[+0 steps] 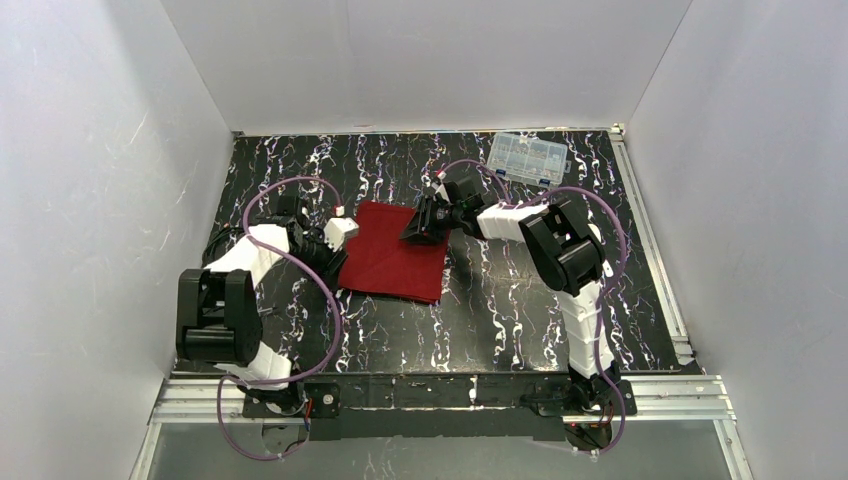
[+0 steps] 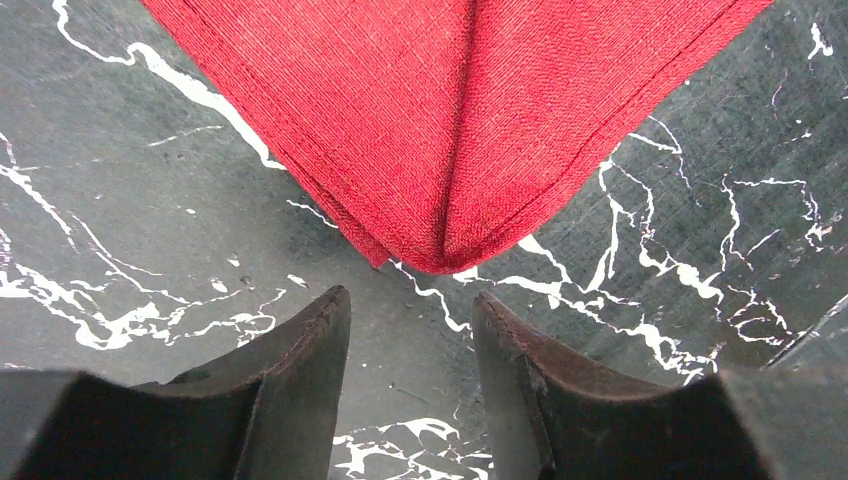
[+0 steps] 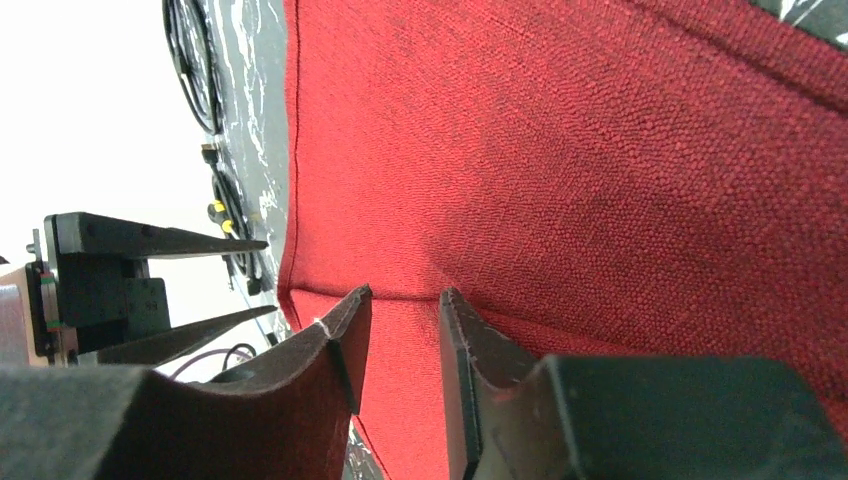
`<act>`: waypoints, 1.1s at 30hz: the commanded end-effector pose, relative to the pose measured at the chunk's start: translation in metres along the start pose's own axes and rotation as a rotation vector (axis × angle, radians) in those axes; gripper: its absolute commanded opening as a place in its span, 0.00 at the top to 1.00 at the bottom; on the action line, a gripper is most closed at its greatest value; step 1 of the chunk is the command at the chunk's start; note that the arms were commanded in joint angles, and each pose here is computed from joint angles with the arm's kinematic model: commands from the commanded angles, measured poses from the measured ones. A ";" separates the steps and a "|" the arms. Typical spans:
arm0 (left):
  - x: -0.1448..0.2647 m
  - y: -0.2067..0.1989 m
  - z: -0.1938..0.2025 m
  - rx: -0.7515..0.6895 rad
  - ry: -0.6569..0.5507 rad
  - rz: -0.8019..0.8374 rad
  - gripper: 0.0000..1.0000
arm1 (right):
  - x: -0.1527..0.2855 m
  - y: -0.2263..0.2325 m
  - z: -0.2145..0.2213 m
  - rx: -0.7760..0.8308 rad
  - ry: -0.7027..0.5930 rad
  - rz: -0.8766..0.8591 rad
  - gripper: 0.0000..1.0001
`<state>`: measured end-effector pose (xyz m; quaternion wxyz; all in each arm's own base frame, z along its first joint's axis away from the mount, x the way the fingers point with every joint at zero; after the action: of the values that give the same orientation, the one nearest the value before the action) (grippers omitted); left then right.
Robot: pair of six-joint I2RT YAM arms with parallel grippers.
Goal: Fold the napkin into a case and place the utensils inside
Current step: Smooth out the upper triangle-folded napkin at the center of the board.
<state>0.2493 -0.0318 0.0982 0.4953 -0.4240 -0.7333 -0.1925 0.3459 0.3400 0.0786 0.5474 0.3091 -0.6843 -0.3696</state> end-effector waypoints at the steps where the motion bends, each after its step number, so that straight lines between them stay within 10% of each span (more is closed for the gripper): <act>1: 0.006 -0.005 -0.010 -0.112 -0.067 -0.023 0.55 | 0.018 0.044 -0.014 0.056 -0.059 -0.067 0.58; 33: -0.007 -0.001 -0.017 -0.386 0.009 -0.275 0.79 | -0.037 0.050 -0.047 0.093 -0.086 0.095 0.57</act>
<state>0.2608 -0.0481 0.0950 0.3871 -0.4087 -0.7321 -0.3835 0.3995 0.3674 0.1069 0.5221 0.2786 -0.7320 -0.3376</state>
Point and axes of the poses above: each gripper's point midway between its finger pads, its own x axis back along the fingers, its own y axis along the line the jaws close on, z = x × y, the point moved 7 cm from there along x, back along the fingers, and after that the axes turned 6 degrees about -x, right-handed, at the moved point
